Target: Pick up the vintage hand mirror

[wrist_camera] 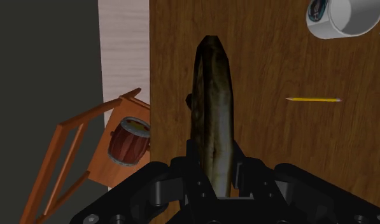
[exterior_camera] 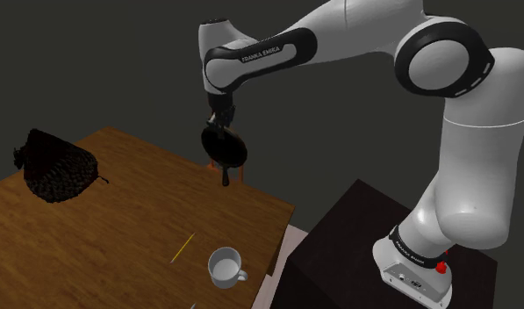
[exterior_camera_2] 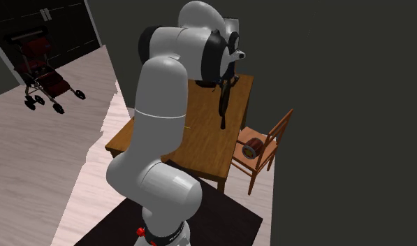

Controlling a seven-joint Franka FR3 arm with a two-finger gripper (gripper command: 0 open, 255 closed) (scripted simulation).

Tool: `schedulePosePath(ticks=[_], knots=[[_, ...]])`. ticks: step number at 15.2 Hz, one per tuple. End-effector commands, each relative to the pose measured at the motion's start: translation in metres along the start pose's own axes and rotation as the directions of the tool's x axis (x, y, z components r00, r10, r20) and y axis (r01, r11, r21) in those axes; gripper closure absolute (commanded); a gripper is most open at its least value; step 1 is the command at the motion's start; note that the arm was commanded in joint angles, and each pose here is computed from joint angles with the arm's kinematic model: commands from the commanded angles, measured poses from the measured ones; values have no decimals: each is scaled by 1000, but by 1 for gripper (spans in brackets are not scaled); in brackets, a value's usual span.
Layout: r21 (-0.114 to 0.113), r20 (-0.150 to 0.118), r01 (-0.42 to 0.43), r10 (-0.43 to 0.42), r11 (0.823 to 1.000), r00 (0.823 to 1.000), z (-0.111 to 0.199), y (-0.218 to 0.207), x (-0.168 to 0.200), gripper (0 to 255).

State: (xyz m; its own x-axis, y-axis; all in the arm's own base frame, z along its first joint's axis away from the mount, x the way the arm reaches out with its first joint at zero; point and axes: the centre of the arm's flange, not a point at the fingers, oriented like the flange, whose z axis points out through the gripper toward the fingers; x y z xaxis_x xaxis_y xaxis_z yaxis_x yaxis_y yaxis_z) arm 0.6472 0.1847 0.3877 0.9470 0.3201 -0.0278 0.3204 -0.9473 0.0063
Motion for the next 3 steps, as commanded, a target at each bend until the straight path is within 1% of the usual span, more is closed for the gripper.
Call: schedulePosePath(ticks=[1, 3], knots=[[0, 0, 0, 0, 1000, 1000, -11, -1, -1, 255], [0, 0, 0, 0, 1000, 1000, -12, -1, -1, 255]])
